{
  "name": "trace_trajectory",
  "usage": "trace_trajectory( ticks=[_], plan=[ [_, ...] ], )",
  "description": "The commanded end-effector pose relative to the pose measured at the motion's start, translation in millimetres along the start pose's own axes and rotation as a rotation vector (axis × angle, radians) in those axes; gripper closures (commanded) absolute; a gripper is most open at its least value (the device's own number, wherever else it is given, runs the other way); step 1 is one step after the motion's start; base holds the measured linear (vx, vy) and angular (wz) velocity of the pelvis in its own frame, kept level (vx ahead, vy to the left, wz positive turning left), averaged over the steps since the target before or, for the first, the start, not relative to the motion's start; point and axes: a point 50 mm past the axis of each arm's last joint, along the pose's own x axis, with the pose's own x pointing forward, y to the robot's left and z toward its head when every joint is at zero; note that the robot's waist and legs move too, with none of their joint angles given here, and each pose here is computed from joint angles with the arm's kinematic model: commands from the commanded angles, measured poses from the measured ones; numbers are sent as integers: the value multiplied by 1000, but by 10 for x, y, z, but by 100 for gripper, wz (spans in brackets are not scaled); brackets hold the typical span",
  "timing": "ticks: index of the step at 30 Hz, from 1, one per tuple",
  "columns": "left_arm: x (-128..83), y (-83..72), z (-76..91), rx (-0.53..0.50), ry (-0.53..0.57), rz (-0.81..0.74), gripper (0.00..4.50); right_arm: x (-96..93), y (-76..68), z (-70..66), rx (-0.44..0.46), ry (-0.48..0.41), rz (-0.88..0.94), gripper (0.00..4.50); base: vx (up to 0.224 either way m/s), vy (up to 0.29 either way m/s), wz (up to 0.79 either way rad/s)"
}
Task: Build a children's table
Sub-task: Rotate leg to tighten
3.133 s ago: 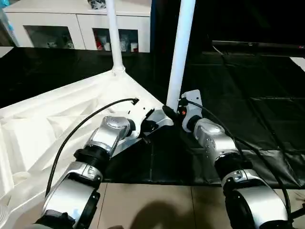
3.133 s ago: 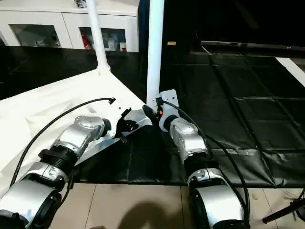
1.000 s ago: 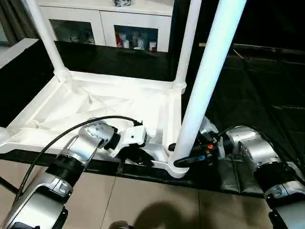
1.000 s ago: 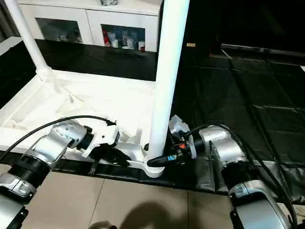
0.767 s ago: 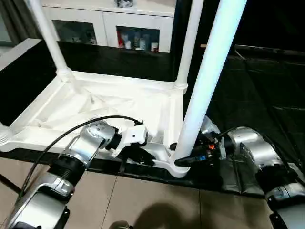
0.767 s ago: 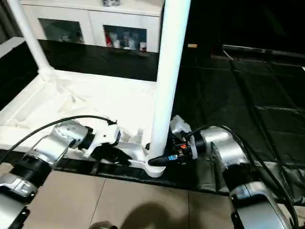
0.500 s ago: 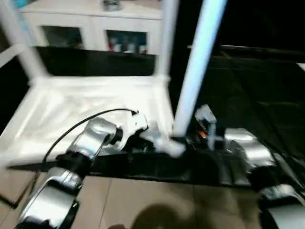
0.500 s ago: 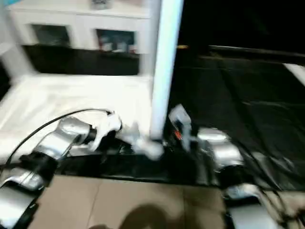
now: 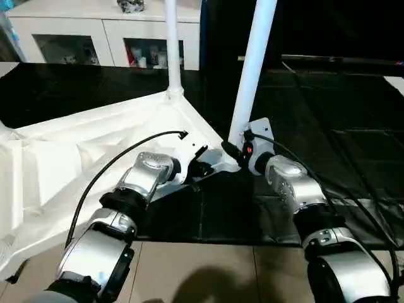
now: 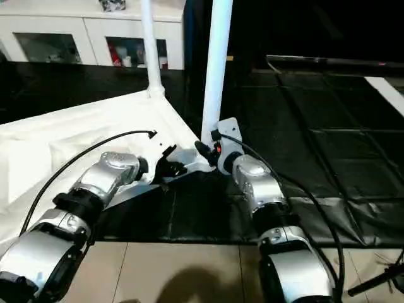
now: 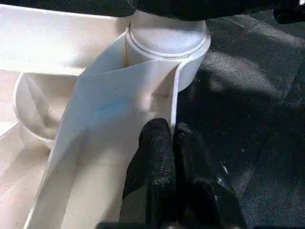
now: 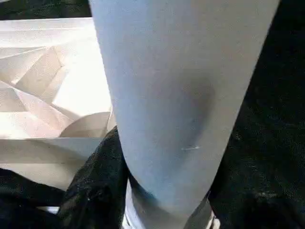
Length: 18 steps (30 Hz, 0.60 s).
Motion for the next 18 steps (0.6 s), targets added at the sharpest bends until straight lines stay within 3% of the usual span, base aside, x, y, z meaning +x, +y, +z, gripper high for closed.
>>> trace_trajectory(
  ticks=[1, 6, 11, 16, 18],
  plan=[
    [6, 30, 181, 11, -83, 65, 450, 125, 375, -130, 9, 43, 162, 184, 0, 0, 0],
    [-27, 58, 136, 15, -80, 66, 450, 82, 299, -121, 12, 22, 169, 144, 0, 0, 0],
    [-90, 102, 77, 35, -61, 64, 450, -53, 136, -145, -14, 2, 217, 108, 0, 0, 0],
    [-151, 115, 18, 59, -46, 30, 450, -363, -323, -191, -71, 44, 203, 67, 0, 0, 0],
    [-163, 112, -1, 66, -42, 18, 450, -452, -418, -188, -83, 52, 219, 47, 0, 0, 0]
  ],
)
